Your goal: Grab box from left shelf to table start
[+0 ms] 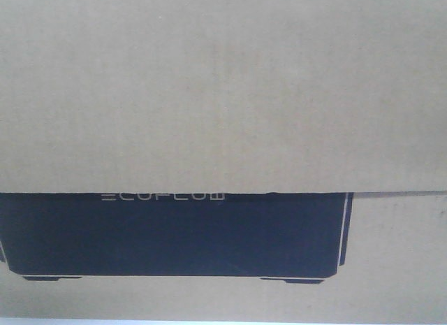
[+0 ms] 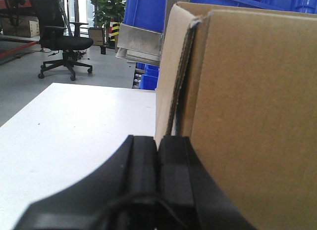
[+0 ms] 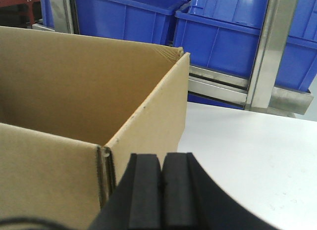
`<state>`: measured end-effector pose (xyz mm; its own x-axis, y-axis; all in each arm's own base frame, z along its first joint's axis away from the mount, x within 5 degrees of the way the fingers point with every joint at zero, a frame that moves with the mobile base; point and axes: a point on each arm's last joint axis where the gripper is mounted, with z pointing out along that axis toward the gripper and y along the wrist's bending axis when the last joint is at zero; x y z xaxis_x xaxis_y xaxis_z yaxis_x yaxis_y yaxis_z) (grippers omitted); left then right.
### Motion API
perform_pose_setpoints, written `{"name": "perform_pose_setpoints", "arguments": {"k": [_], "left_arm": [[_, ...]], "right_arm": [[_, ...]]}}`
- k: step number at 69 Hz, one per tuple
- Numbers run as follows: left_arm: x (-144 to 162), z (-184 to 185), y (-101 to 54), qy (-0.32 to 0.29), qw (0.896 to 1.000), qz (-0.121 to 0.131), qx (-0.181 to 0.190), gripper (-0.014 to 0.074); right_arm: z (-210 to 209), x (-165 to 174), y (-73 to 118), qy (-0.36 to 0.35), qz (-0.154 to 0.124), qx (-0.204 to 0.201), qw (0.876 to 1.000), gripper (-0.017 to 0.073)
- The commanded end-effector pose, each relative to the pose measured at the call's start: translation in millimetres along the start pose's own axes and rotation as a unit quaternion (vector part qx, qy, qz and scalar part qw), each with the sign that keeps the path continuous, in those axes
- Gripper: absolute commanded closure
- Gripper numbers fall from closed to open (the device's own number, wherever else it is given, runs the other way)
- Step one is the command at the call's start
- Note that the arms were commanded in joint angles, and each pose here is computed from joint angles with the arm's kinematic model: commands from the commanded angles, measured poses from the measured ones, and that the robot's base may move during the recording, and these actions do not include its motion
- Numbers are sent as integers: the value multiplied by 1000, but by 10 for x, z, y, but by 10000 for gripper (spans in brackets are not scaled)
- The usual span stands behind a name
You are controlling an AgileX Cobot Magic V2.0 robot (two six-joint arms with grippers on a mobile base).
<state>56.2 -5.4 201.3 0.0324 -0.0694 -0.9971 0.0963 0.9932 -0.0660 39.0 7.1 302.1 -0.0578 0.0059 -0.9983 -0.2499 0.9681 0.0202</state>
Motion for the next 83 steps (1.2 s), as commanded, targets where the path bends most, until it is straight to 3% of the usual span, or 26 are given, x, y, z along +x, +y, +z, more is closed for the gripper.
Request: {"name": "perform_pose_setpoints", "arguments": {"k": [1, 35, 61, 83], "left_arm": [[-87, -11, -4, -48, 999, -3, 4, 697], [-87, -11, -4, -48, 999, -3, 4, 697], [-87, -11, -4, -48, 999, -3, 4, 697], [-87, -11, -4, -48, 999, -3, 4, 697]], "right_arm": [[-13, -161, 8, -52, -10, -3, 999, 502], [4, -118, 4, -44, -10, 2, 999, 502], [104, 350, -114, -21, 34, 130, 991, 502], [173, 907, -140, -55, 40, 137, 988, 502]]}}
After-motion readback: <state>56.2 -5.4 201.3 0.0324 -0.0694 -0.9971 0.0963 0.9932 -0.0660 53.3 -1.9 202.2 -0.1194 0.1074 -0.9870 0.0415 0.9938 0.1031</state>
